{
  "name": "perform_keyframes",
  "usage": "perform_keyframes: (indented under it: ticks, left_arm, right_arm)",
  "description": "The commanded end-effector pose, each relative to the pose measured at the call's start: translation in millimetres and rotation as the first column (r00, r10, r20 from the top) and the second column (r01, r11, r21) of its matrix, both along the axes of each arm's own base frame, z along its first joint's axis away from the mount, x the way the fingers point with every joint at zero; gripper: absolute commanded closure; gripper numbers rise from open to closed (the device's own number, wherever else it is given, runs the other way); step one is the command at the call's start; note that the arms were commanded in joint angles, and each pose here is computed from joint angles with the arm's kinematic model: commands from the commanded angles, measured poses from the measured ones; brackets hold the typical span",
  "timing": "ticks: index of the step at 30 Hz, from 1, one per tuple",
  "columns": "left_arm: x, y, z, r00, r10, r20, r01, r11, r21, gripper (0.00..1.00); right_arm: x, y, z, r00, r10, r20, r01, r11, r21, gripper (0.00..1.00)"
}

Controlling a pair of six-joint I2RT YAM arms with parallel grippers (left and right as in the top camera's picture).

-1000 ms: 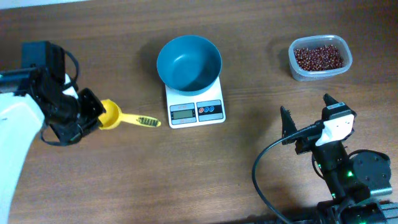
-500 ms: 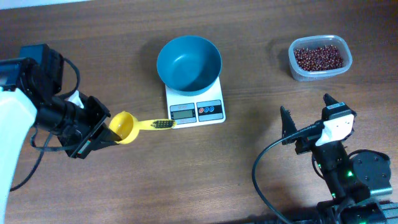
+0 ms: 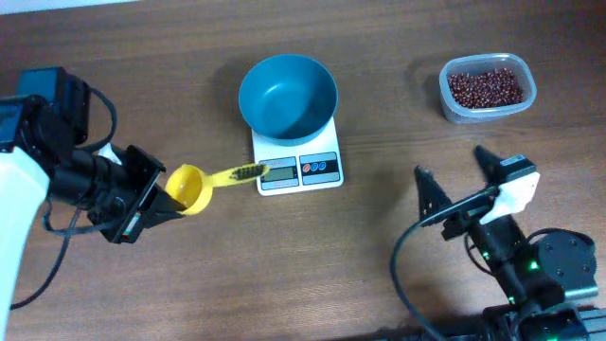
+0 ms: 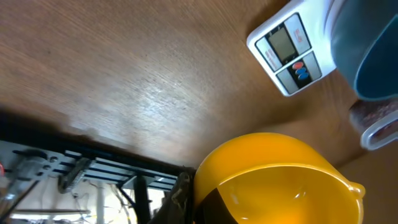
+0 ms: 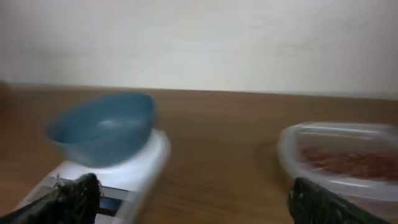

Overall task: Scoop item into bowl and weigh 50g on scale
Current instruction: 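Lift the scoop with the left gripper, handle toward the right gripper, then close the right gripper on the yellow scoop's handle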

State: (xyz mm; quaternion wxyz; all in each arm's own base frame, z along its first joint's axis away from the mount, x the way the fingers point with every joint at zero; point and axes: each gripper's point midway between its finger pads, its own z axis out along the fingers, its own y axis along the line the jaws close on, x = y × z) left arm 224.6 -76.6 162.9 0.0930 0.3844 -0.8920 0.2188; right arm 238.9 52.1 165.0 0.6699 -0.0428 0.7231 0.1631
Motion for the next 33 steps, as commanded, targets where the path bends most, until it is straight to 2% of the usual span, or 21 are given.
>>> perform_keyframes:
  ticks: [1,3,4,5,7,9,11,13,15,18,20,23,27,31,33]
  left_arm:
    - [3.8,-2.8,8.8,0.998,0.065,0.003,-0.065,0.998,-0.015,1.0]
    - [4.5,-2.8,8.8,0.998,0.065,0.006,-0.065,0.998,-0.015,1.0]
    - [5.3,-2.9,8.9,0.998,0.066,0.009,-0.066,0.998,-0.016,1.0]
    - [5.4,-2.8,8.8,0.998,0.066,0.01,-0.066,0.998,-0.015,1.0]
    - [5.2,-3.3,8.6,0.998,0.061,0.01,-0.061,0.998,-0.013,1.0]
    - [11.6,-2.8,7.2,0.998,0.05,0.043,-0.051,0.999,0.006,1.0]
    - [24.9,-4.6,8.2,0.994,0.04,0.106,-0.041,0.999,0.01,1.0]
    - [43.3,-8.0,10.5,0.981,0.026,0.191,-0.031,0.999,0.02,1.0]
    - [63.4,-11.5,11.0,0.956,-0.023,0.293,-0.007,0.995,0.1,1.0]
    - [69.7,-20.3,10.7,0.938,-0.078,0.338,0.024,0.986,0.163,1.0]
    - [69.9,-22.1,8.8,0.943,-0.041,0.329,-0.025,0.98,0.195,1.0]
    - [67.0,-30.2,7.8,0.95,0.008,0.312,-0.073,0.978,0.196,1.0]
    - [64.3,-41.8,8.3,0.947,-0.025,0.319,-0.041,0.979,0.199,1.0]
    - [58.7,-52.0,7.9,0.948,-0.06,0.314,-0.004,0.98,0.198,1.0]
    - [54.1,-58.9,7.4,0.942,-0.114,0.317,0.049,0.977,0.208,1.0]
  right_arm:
    - [-22.7,48.1,-0.7,0.938,0.314,-0.15,-0.204,0.846,0.493,0.01]
    - [-53.7,82.0,-1.1,0.789,0.574,-0.218,-0.29,0.661,0.692,0.01]
    - [-73.9,96.5,-2.6,0.674,0.695,-0.25,-0.293,0.562,0.773,0.01]
    - [-87.7,104.2,-1.7,0.594,0.762,-0.26,-0.293,0.505,0.812,0.01]
    - [-106.2,112.1,-0.4,0.494,0.83,-0.258,-0.326,0.452,0.83,0.01]
    - [-102.9,110.9,-0.5,0.511,0.819,-0.259,-0.317,0.46,0.829,0.01]
    - [-86.2,103.5,-0.7,0.597,0.759,-0.261,-0.273,0.498,0.823,0.01]
    - [-67.3,92.3,-2.1,0.713,0.658,-0.24,-0.298,0.594,0.747,0.01]
    - [-59.3,86.4,-3.4,0.762,0.606,-0.229,-0.304,0.646,0.7,0.03]
    - [-62.9,86.5,20.3,0.764,0.614,-0.199,-0.314,0.622,0.717,0.07]
    - [-69.0,86.2,44.9,0.767,0.613,-0.19,-0.321,0.623,0.713,0.07]
    - [-74.6,88.2,64.1,0.743,0.628,-0.232,-0.295,0.617,0.73,0.07]
    - [-70.8,90.5,77.2,0.688,0.643,-0.335,-0.198,0.611,0.766,0.07]
    - [-40.2,81.2,56.4,0.726,0.551,-0.411,-0.157,0.715,0.681,0.07]
    - [-33.7,82.2,48.2,0.708,0.554,-0.438,-0.15,0.724,0.674,0.09]
